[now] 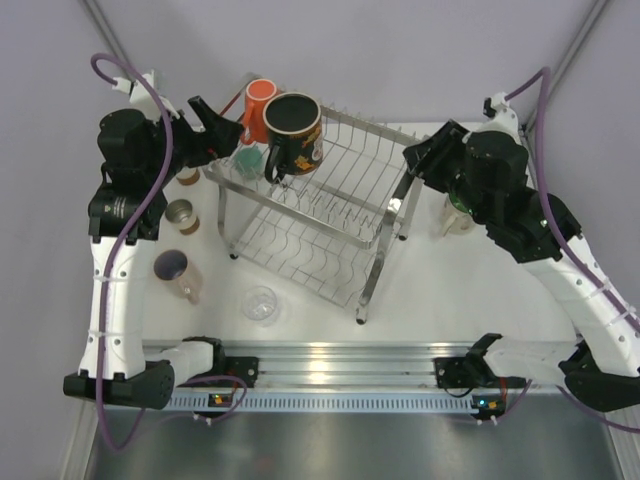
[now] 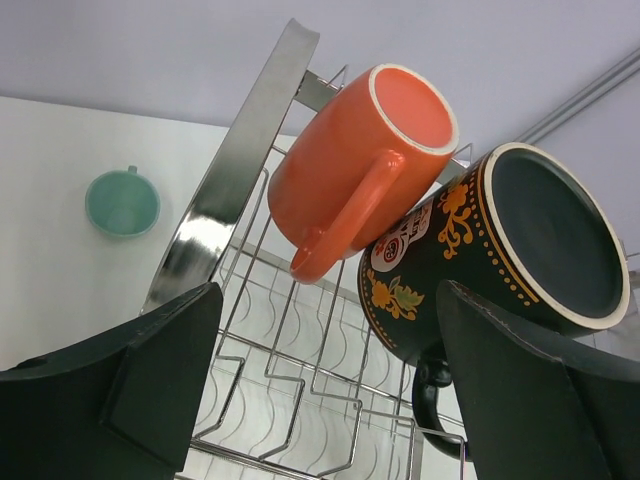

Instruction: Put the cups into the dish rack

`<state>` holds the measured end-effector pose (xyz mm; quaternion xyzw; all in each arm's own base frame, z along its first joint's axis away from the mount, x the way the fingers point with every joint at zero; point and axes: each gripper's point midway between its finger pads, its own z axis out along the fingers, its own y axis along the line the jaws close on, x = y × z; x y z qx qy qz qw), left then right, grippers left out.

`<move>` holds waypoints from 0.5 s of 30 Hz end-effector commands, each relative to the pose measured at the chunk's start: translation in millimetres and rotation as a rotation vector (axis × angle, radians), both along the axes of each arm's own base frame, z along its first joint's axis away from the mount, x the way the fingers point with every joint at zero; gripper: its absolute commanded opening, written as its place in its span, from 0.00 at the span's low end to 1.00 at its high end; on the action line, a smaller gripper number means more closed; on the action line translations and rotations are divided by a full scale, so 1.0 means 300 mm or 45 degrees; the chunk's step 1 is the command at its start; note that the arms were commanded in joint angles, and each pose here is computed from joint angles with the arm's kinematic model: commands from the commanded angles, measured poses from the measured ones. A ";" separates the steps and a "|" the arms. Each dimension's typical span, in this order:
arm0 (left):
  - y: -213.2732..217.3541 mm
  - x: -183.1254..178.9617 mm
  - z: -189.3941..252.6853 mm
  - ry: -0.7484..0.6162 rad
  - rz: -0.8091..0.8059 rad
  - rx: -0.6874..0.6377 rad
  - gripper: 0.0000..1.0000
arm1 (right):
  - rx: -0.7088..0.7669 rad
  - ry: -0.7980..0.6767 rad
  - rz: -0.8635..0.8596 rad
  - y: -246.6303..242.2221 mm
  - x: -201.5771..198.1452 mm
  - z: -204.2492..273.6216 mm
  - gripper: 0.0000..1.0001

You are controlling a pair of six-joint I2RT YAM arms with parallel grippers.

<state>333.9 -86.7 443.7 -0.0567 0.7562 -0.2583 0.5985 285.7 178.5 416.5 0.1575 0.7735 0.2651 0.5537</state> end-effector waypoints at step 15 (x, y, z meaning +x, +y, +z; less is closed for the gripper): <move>-0.036 -0.041 0.146 -0.168 -0.094 0.006 0.94 | -0.050 -0.187 0.323 -0.054 0.133 0.100 0.00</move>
